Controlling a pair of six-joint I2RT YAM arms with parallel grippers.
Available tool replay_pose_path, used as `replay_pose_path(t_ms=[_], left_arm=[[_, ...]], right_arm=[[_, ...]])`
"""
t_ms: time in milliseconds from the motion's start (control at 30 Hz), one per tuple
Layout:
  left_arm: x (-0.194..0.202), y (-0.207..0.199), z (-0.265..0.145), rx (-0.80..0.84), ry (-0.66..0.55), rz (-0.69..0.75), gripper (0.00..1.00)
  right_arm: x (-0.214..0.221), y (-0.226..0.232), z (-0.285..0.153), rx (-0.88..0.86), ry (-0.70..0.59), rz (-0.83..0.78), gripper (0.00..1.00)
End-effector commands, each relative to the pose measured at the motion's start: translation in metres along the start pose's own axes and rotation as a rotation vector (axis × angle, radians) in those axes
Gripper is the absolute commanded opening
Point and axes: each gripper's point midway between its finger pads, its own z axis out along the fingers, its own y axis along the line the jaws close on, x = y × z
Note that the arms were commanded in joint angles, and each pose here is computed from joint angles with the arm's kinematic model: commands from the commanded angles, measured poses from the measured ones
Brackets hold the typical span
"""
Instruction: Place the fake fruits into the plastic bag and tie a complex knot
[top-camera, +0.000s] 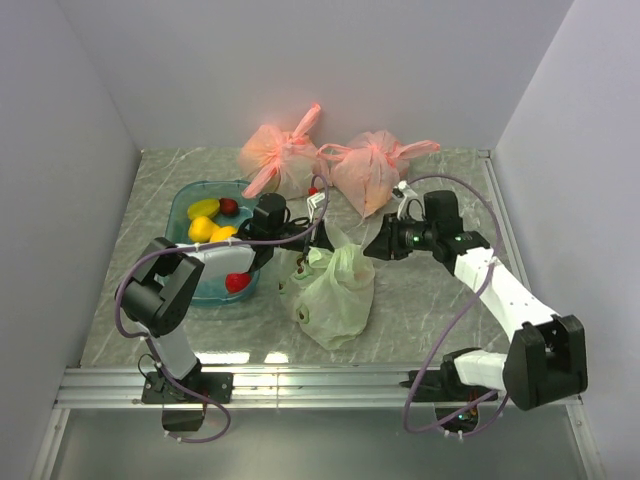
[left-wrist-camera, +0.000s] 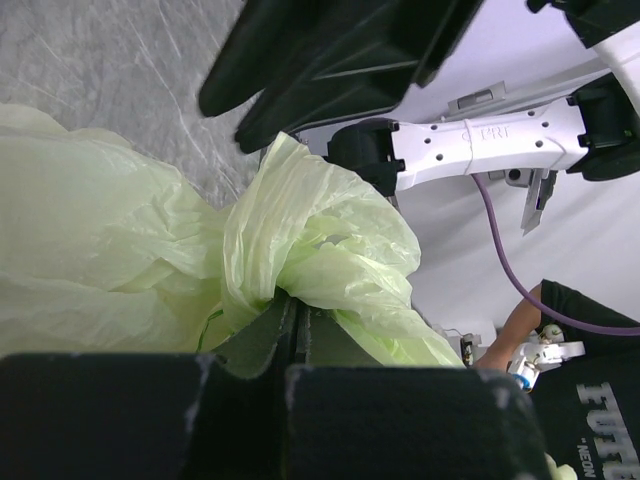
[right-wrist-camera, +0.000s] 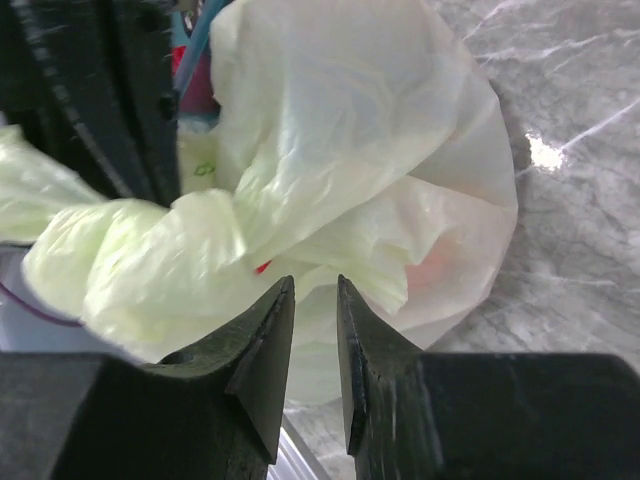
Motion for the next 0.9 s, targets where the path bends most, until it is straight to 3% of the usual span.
replay_pose_path(t_ms=[0,133,267,533,867], left_arm=[[-0.008,-0.021,-0.001,0.044,-0.004,0.096,0.01],[-0.009,-0.019,0.000,0.037,-0.001,0.096,0.00],[-0.009,-0.016,0.000,0.029,-0.007,0.094,0.00],[-0.017,-0.029,0.001,0.093,-0.055,0.111,0.01],[-0.007,-0.043,0.011,0.190,-0.002,0.108,0.00]], right_arm=[[-0.018,0.003,0.011,-0.019,-0.068,-0.050,0.31],[-0.011,0.028,0.015,-0.155,-0.037,-0.065,0.33],[0.001,0.059,0.013,-0.289,0.021,-0.087,0.46],[0.023,0.084,0.026,-0.323,0.091,-0.092,0.64],[-0.015,0.098,0.064,-0.367,0.021,0.025,0.67]])
